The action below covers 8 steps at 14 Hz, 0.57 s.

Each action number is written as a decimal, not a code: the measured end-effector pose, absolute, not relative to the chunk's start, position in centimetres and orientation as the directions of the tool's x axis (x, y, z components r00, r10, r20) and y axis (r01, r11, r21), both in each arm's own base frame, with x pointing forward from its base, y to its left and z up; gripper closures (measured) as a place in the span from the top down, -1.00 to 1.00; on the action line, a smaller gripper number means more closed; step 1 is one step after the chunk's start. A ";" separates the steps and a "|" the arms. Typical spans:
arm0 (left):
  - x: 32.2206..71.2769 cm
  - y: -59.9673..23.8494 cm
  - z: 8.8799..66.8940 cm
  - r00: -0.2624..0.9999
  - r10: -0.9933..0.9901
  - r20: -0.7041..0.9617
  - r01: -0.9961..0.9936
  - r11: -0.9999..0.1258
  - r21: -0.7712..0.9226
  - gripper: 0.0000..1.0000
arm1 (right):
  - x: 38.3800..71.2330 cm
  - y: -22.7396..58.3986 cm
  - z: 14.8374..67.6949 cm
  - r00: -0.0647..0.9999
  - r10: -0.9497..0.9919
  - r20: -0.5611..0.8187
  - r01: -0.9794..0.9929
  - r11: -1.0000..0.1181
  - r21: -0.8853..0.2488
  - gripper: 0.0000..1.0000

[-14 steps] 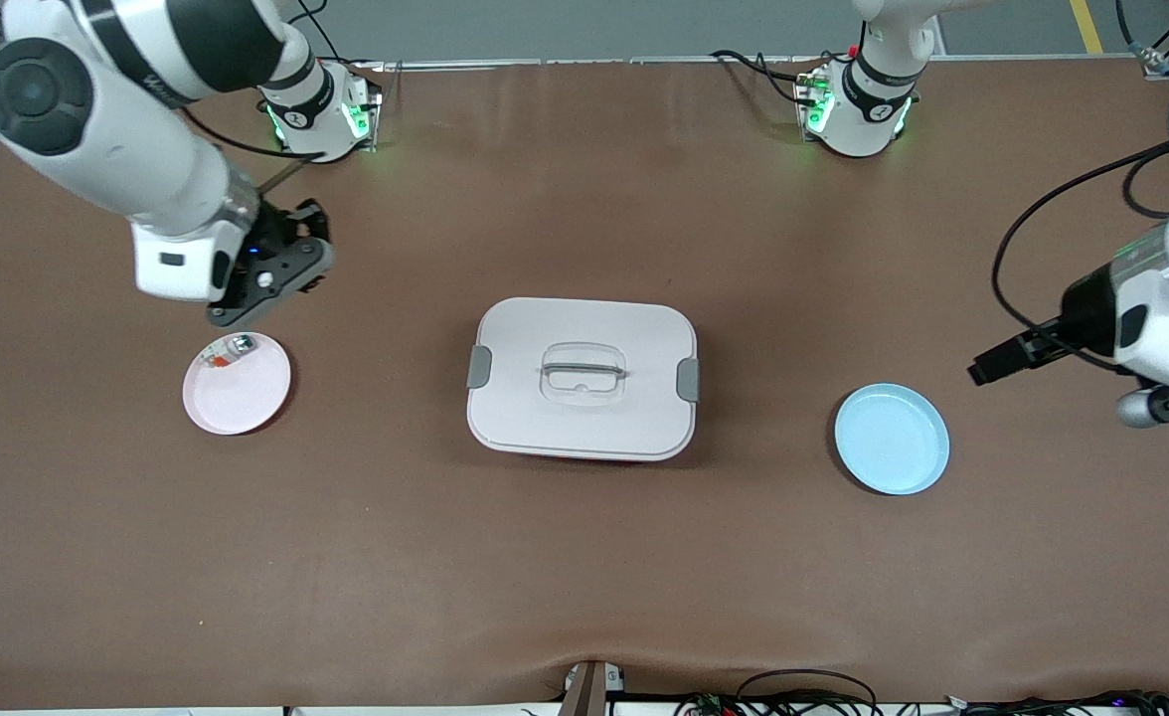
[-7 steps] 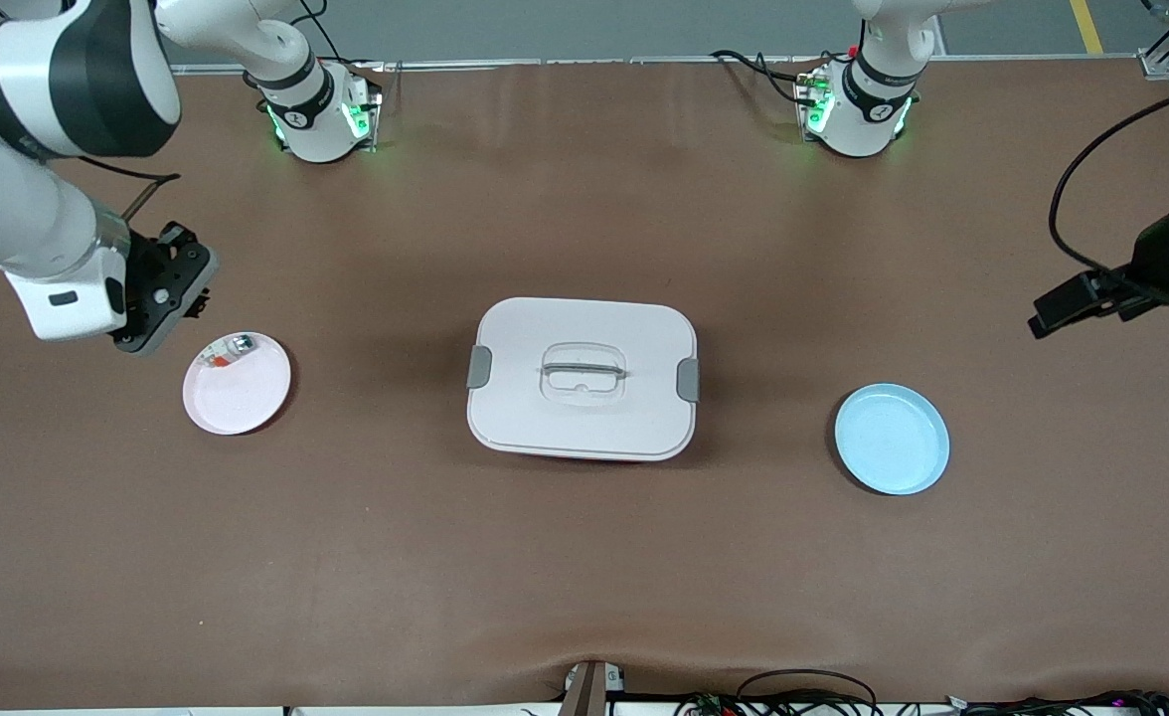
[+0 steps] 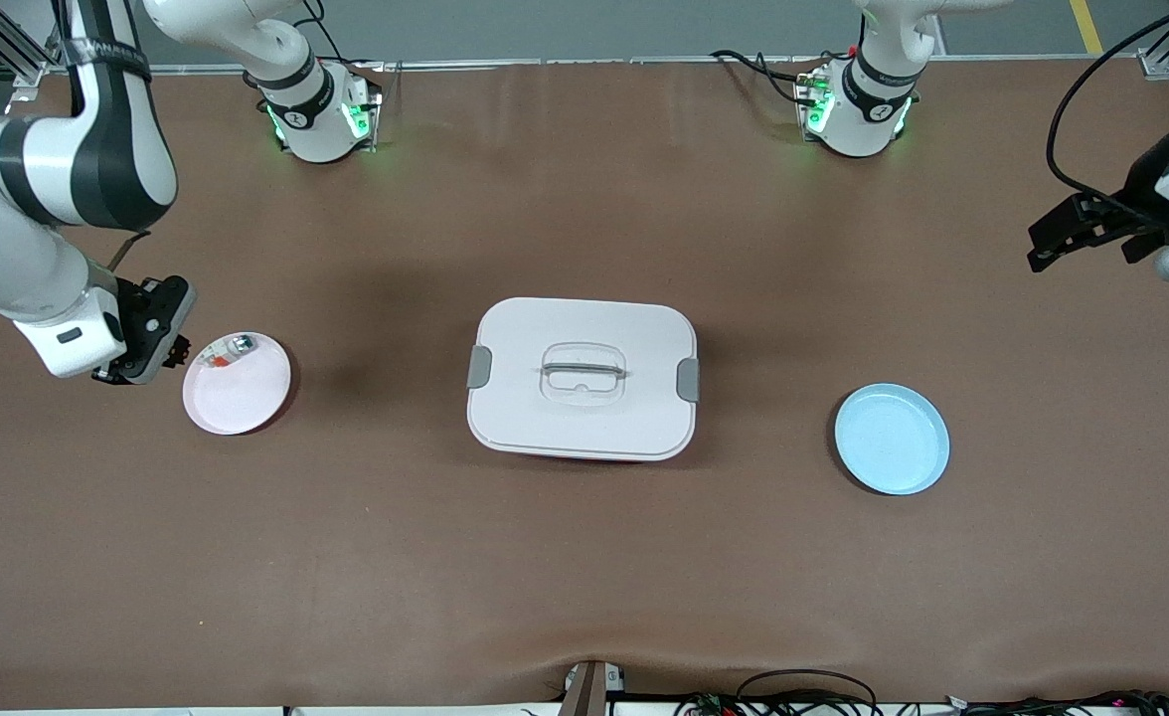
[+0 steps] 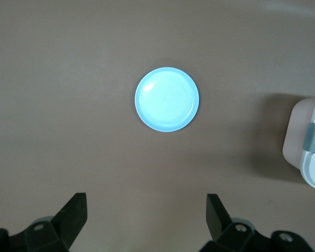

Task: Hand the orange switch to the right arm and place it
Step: 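Carry the switch to the white plate while the left gripper withdraws, then lower the switch onto the white plate with the right gripper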

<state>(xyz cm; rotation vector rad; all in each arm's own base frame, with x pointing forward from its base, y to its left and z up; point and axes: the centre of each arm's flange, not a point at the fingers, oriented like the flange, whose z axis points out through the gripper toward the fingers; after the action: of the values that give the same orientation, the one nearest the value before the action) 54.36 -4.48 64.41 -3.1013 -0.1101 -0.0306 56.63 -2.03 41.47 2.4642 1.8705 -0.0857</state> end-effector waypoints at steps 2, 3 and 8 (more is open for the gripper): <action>53.8 -4.4 64.5 0.997 0.071 0.021 0.071 -0.997 -0.039 1.00 | 55.6 -2.8 38.6 0.238 0.969 -0.065 0.971 -0.237 0.022 -0.32; 53.7 -4.4 64.5 0.997 0.071 0.021 0.072 -0.997 -0.039 1.00 | 55.1 -2.9 37.5 0.226 0.972 -0.064 0.974 -0.225 0.024 -0.32; 53.6 -4.4 64.3 0.997 0.070 0.016 0.071 -0.997 -0.040 1.00 | 53.9 -4.3 35.0 0.179 0.981 -0.072 0.984 -0.179 0.009 -0.32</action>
<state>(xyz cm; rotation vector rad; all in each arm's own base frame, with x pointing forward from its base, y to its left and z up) 53.64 -4.44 64.33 -3.0986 -0.1095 -0.0227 53.95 -4.32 35.00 2.3702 1.9781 -0.0763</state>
